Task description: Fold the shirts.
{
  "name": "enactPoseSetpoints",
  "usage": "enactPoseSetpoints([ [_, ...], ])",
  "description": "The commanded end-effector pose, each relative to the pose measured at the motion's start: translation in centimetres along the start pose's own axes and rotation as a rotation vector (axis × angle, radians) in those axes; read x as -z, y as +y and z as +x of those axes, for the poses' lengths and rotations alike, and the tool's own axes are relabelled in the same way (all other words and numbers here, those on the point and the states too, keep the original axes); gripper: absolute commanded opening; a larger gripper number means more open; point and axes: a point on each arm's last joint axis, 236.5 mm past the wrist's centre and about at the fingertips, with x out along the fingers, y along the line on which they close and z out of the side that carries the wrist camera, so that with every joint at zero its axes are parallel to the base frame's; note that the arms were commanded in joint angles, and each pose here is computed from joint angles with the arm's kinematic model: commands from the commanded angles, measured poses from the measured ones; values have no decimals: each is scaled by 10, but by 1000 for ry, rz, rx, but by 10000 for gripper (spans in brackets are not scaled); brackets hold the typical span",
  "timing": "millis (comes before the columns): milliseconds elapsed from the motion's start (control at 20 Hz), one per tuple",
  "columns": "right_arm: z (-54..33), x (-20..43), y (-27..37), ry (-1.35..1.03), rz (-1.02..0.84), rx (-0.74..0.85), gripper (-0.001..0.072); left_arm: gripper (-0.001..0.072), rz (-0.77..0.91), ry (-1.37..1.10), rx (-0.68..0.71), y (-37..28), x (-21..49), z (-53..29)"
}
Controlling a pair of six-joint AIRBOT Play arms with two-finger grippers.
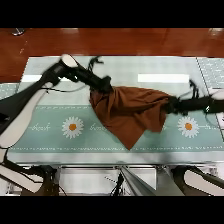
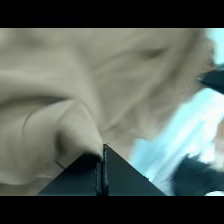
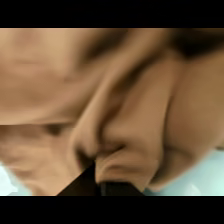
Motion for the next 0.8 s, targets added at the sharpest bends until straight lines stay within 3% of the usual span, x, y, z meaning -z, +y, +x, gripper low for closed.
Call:
enactPoseSetpoints([
  [0, -93, -76, 98, -211, -266, -43, 20, 30, 132, -315, 158, -83, -68, -102],
  [150, -226, -110, 216, -532, -534, -60, 20, 30, 312, -691, 174, -168, -103, -240],
  [400, -372, -8, 336, -889, -867, -69, 20, 30, 606, -1047, 123, -284, -29, -402],
  [550, -409, 61, 348, -1008, -952, 7, 21, 30, 747, -1207, -23, -322, 38, -457],
  [750, -433, 116, 318, -1079, -884, 184, 21, 30, 889, -1373, -329, -344, 114, -499],
])
